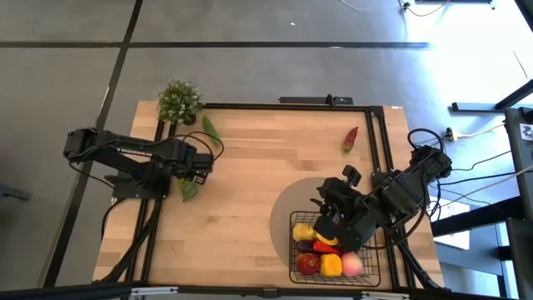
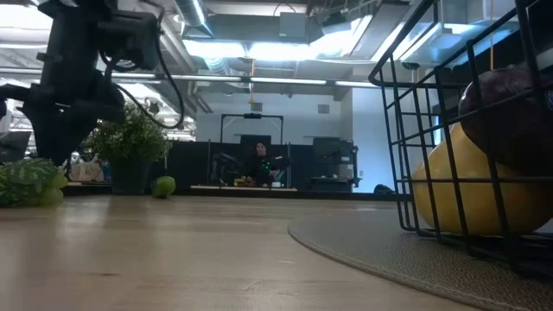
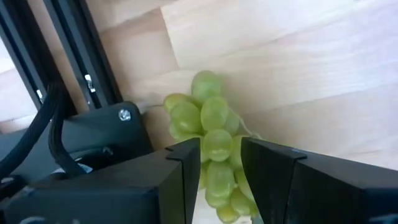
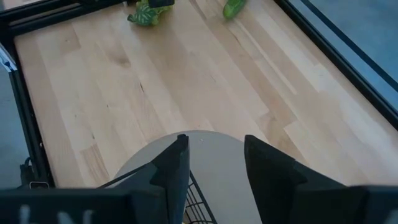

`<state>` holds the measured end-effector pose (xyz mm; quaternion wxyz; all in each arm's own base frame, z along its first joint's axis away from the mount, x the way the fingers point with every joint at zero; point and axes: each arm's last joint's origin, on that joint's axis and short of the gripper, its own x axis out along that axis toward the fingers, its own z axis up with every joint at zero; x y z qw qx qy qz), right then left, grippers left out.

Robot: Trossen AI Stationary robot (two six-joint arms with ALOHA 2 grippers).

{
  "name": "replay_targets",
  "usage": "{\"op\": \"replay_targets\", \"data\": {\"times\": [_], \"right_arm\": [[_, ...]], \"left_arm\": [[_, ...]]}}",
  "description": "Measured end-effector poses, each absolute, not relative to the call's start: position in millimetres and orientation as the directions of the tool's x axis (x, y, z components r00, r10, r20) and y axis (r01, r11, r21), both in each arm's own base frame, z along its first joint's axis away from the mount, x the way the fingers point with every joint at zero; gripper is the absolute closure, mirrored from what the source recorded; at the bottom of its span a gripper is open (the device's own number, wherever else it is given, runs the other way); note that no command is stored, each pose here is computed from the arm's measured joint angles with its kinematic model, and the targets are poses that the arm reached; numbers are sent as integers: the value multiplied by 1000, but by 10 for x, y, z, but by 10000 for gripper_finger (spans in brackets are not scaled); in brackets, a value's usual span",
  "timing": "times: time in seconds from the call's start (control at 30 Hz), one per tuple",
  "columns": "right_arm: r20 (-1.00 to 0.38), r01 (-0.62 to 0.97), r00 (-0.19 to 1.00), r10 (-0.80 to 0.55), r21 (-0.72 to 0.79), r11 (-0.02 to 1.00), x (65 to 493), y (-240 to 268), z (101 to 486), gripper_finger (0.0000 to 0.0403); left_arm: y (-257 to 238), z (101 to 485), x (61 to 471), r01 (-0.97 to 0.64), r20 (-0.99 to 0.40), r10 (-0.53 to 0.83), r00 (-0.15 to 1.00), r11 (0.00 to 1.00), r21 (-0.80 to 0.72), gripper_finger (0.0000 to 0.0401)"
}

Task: Build produce basket
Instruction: Put the green grapes into the wire basket

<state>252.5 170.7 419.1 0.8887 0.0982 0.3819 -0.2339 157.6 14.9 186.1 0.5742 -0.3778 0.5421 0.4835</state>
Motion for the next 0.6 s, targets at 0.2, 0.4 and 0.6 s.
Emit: {"op": "replay_targets", "data": {"times": [0.2, 0.4, 0.6], "right_arm": [[-725, 491, 599, -341, -4, 871, 2526, 1707, 4190, 260], [-724, 491, 600, -340, -3, 871, 2527, 1708, 4190, 260], [-724, 492, 601, -340, -1, 871, 2528, 1709, 4191, 260]], "left_arm": [[183, 1830, 1600, -966, -990, 137, -34, 251, 68, 296], [199, 1711, 1568, -967, -994, 84, -74, 238, 92, 296], [199, 1703, 1587, -961, -995, 84, -51, 267, 71, 303]]}}
